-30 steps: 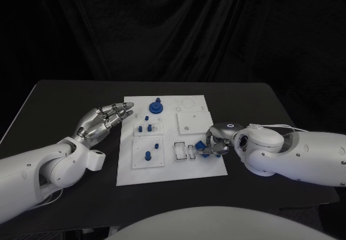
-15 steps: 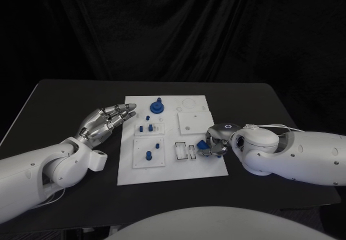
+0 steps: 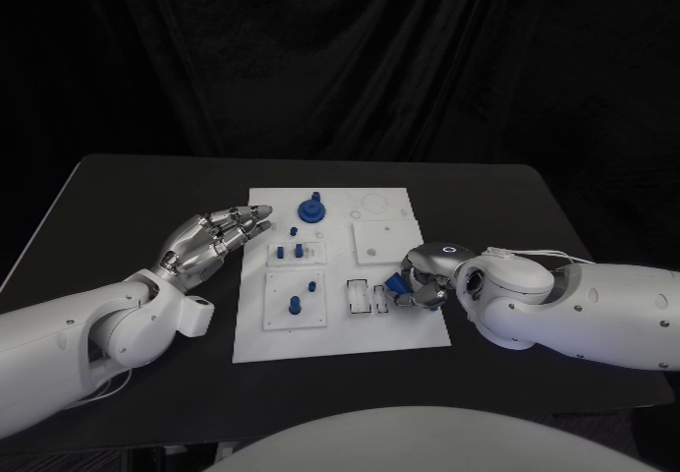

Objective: Assemble the parts on the task board

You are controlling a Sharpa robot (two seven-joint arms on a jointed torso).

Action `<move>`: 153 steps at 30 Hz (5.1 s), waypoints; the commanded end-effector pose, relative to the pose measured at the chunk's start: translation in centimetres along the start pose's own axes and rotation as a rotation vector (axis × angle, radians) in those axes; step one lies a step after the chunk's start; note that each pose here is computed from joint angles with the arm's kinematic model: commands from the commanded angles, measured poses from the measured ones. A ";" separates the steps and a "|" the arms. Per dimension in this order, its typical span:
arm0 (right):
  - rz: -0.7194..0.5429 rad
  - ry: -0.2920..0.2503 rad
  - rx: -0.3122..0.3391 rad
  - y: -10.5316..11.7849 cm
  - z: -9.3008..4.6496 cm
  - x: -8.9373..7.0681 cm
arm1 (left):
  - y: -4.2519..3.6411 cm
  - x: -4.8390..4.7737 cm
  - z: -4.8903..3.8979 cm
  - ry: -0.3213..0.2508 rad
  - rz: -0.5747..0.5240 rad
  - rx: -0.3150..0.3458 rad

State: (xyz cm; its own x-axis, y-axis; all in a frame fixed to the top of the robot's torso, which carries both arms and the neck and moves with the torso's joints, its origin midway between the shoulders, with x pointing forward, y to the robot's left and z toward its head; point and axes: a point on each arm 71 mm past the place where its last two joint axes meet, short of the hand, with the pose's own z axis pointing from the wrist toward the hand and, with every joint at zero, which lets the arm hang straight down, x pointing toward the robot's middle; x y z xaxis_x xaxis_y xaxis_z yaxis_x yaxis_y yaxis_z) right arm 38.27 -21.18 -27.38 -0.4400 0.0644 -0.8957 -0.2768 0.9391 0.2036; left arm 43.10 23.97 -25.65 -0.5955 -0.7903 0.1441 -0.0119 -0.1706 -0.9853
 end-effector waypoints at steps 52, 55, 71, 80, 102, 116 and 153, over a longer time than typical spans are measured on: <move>0.290 0.048 -0.041 2.6 1.2 1.0 | -0.01 0.44 -0.01 0.022 -0.029 0.080; 0.290 0.047 -0.043 2.6 1.2 1.0 | 0.06 0.49 0.00 0.024 -0.031 0.078; 0.359 -0.086 -0.155 2.9 -0.2 -0.2 | 0.17 0.35 -0.31 0.020 -0.033 0.072; 0.366 -0.047 -0.153 2.5 -1.4 0.3 | 0.21 0.29 -0.35 0.019 -0.032 0.069; 0.351 0.030 -0.132 2.1 -1.2 1.7 | 0.30 0.35 -0.32 0.023 -0.036 0.067; 0.352 0.043 -0.135 2.2 -0.9 2.0 | 0.41 0.31 -0.36 0.023 -0.038 0.063; 0.349 0.017 -0.103 1.1 -2.1 1.4 | 0.56 0.13 -0.58 0.018 -0.037 0.056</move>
State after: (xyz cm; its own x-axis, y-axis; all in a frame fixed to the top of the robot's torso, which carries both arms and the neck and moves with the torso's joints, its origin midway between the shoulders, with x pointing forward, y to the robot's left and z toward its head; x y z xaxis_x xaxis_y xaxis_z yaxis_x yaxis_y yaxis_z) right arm 35.44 -20.55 -27.99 -0.5707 0.3503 -0.7427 -0.1972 0.8195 0.5380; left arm 42.64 24.14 -26.74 -0.6041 -0.7788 0.1687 -0.0428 -0.1798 -0.9828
